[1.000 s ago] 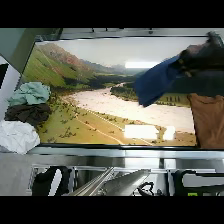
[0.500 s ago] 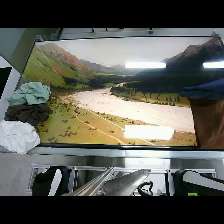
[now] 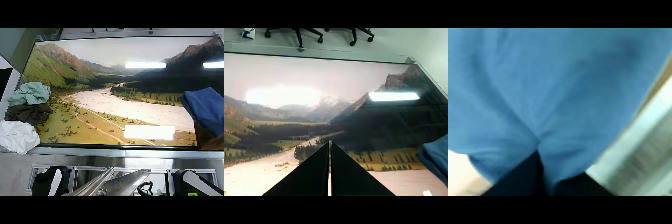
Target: Fold the shirts.
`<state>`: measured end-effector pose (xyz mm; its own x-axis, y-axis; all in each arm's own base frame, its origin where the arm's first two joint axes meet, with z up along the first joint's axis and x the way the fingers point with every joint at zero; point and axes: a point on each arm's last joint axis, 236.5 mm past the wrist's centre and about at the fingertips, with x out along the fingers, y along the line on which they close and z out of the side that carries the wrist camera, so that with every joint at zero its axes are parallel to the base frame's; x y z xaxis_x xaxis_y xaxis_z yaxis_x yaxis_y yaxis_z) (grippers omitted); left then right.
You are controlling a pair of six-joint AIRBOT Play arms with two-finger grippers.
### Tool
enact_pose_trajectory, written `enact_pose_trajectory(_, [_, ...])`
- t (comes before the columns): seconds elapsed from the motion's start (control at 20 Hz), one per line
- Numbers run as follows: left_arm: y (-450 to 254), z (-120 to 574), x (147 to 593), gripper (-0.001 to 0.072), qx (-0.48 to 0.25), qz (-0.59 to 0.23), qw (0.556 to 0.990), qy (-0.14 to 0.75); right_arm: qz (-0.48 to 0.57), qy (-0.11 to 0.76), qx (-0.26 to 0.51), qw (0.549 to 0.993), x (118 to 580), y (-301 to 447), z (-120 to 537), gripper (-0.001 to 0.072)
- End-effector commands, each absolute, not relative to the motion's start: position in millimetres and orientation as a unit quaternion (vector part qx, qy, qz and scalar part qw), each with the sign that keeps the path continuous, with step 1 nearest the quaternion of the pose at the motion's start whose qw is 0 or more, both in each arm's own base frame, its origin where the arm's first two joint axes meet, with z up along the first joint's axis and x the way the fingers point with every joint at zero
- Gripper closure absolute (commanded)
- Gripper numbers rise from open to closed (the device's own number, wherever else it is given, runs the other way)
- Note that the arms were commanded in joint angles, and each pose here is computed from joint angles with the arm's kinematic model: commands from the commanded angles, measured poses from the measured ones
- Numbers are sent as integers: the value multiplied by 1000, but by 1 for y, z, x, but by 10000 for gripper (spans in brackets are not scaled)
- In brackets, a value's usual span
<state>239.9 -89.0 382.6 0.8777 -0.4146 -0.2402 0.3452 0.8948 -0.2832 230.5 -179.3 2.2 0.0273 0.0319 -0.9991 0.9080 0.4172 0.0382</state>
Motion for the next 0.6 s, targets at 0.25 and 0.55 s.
enact_pose_trajectory(0.25, [-91, 376, 237, 689, -113, -201, 959, 163, -356, 646, 401, 543, 206, -158, 20, 0])
enact_pose_trajectory(0.55, [-88, 372, 247, 689, -119, -200, 957, 172, -144, 445, 405, 786, 362, -119, 165, 628])
